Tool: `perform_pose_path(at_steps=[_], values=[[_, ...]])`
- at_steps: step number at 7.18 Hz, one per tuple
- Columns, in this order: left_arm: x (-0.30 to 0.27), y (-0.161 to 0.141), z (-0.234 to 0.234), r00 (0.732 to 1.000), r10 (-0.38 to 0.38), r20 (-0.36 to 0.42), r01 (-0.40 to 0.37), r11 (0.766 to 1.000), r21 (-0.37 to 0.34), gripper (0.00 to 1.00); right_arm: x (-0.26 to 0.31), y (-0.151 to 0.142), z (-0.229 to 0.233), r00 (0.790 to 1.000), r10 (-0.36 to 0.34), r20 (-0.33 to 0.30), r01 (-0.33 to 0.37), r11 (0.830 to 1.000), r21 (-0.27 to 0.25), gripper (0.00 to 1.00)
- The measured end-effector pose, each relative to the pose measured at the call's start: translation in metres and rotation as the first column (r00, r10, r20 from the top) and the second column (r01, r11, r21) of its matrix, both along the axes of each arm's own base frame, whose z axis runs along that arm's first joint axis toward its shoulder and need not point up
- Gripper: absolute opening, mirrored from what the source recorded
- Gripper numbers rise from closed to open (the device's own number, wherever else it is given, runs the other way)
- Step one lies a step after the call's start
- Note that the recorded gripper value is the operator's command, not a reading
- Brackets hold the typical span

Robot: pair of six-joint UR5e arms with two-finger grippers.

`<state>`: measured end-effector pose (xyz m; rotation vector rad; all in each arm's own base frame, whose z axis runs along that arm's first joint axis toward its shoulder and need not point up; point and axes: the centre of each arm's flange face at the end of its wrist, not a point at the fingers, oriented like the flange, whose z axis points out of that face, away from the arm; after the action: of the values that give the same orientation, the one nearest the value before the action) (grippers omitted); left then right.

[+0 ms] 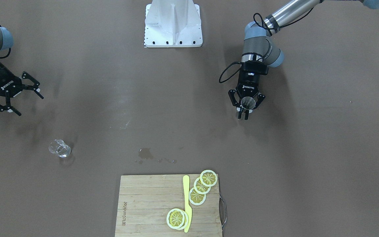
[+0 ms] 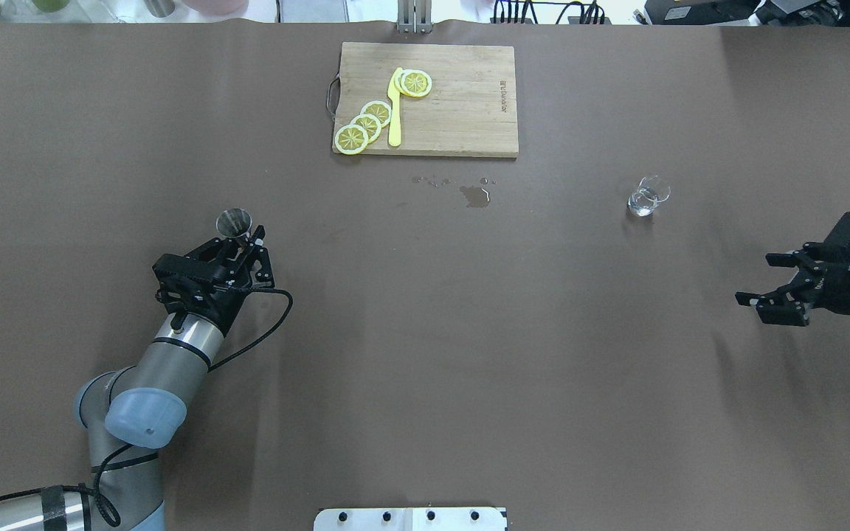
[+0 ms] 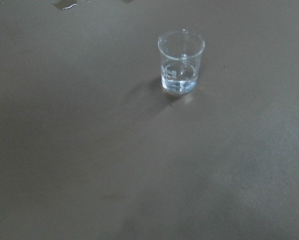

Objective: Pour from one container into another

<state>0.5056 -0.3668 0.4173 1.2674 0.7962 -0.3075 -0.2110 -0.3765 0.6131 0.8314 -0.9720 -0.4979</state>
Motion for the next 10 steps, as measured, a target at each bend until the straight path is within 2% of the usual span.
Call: perform_pose_path(at_steps=[2, 4, 6, 7, 8, 9, 10], values=[[0.001, 0.0, 0.0, 1.0, 0.0, 0.009, 0.0, 1.0, -0.002, 0.0, 0.037, -0.019, 0.032, 0.999, -0.038, 0.0, 0.038, 0.999, 0.032, 1.0], [0.003, 0.002, 0.001, 1.0, 0.004, 0.012, -0.004, 1.0, -0.003, 0.0, 0.051, -0.043, 0.037, 0.998, -0.052, 0.018, 0.051, 0.998, 0.042, 1.0], [0.004, 0.003, 0.001, 1.0, 0.006, 0.013, -0.006, 1.0, -0.003, 0.0, 0.076, -0.053, 0.036, 0.997, -0.063, 0.039, 0.063, 0.998, 0.022, 1.0], [0.004, 0.003, 0.001, 1.0, 0.006, 0.013, -0.006, 1.0, -0.003, 0.05, 0.094, -0.056, 0.039, 0.997, -0.068, 0.046, 0.068, 0.998, -0.013, 1.0], [0.004, 0.003, 0.001, 1.0, 0.007, 0.013, -0.007, 1.0, -0.003, 0.1, 0.114, -0.059, 0.044, 0.997, -0.055, 0.045, 0.058, 0.996, -0.071, 1.0], [0.004, 0.004, 0.001, 1.0, 0.007, 0.013, -0.007, 1.0, -0.003, 0.14, 0.133, -0.066, 0.052, 0.999, -0.017, 0.027, 0.021, 0.988, -0.152, 1.0], [0.004, 0.004, 0.001, 1.0, 0.007, 0.013, -0.007, 1.0, -0.003, 0.2, 0.152, -0.073, 0.061, 1.0, 0.031, -0.003, -0.031, 0.97, -0.24, 1.0]])
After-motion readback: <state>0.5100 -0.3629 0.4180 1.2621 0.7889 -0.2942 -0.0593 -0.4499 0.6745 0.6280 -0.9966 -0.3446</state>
